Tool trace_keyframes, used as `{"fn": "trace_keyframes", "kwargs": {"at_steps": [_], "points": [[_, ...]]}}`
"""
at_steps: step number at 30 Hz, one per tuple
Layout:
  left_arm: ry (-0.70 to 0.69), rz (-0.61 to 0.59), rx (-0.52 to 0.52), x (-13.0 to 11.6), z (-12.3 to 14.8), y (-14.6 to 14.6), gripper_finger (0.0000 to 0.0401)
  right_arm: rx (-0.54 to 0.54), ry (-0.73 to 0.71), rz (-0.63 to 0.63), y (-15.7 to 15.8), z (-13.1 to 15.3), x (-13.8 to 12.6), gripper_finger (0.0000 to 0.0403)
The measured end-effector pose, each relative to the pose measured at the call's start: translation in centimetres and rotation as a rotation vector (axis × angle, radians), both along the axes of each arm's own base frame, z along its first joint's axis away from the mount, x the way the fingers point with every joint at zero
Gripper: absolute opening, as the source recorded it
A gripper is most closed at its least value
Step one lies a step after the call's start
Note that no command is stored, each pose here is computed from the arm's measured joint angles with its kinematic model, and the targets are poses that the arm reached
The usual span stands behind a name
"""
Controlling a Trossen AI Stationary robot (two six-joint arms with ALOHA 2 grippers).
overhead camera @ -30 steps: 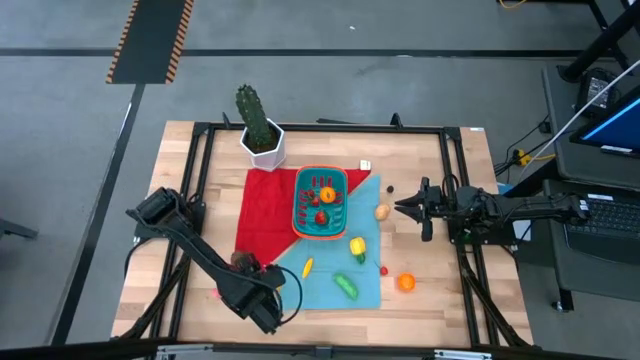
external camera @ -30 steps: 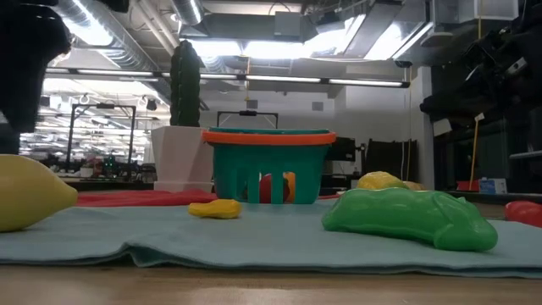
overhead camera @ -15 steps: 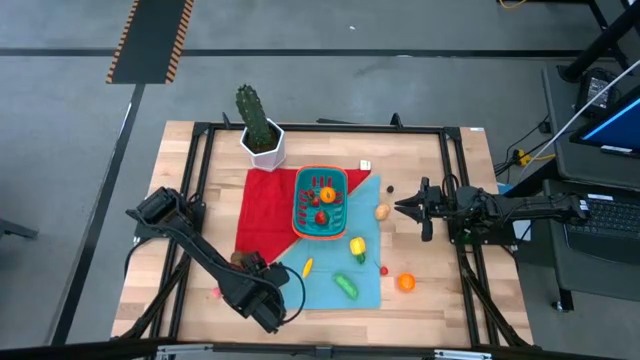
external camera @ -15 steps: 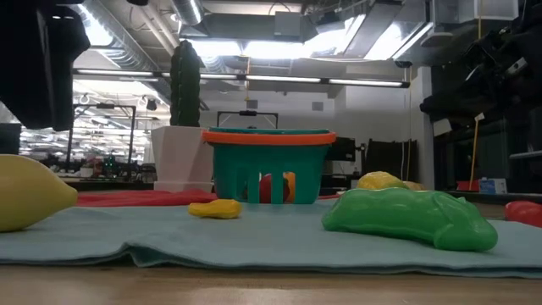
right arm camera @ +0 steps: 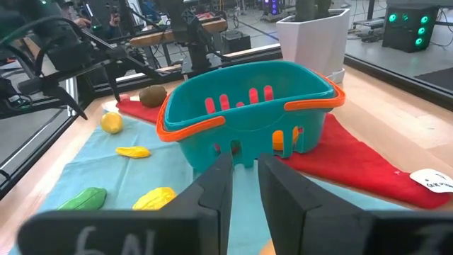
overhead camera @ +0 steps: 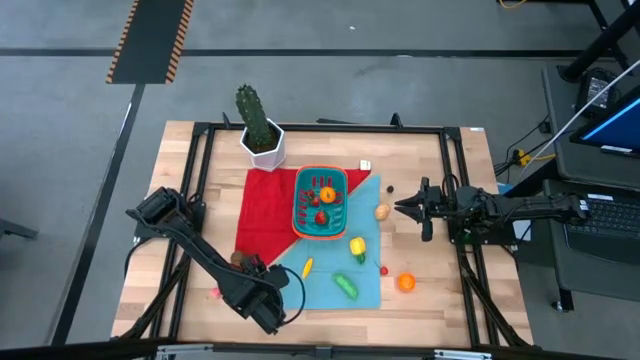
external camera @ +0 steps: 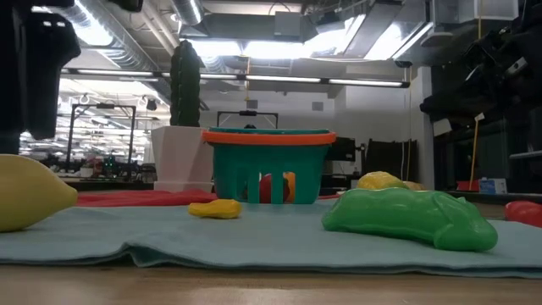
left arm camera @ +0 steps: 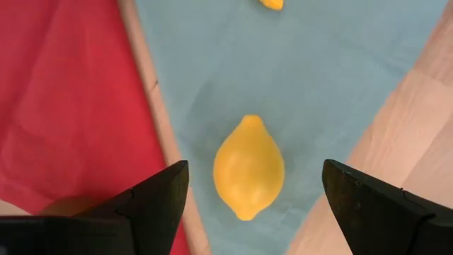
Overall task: Pick and placing Produce into tupperware
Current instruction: Put the lemon into the basket
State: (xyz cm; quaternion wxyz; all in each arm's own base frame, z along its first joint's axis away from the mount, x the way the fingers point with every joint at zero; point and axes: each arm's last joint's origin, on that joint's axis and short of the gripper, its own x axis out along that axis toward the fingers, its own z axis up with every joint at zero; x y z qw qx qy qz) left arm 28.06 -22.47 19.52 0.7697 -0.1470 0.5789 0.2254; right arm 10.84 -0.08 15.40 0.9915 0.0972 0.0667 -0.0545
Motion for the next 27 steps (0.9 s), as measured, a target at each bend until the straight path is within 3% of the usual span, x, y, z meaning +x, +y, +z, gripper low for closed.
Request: {"fn": "trace_keyframes", "kwargs": {"at_steps": [27], "points": [[0.019,-0.007,-0.053,-0.4,-2.3,0.3,0.0314,0.023,-0.002,-0.004,0.0,0.0,0.0,0.0073]]}}
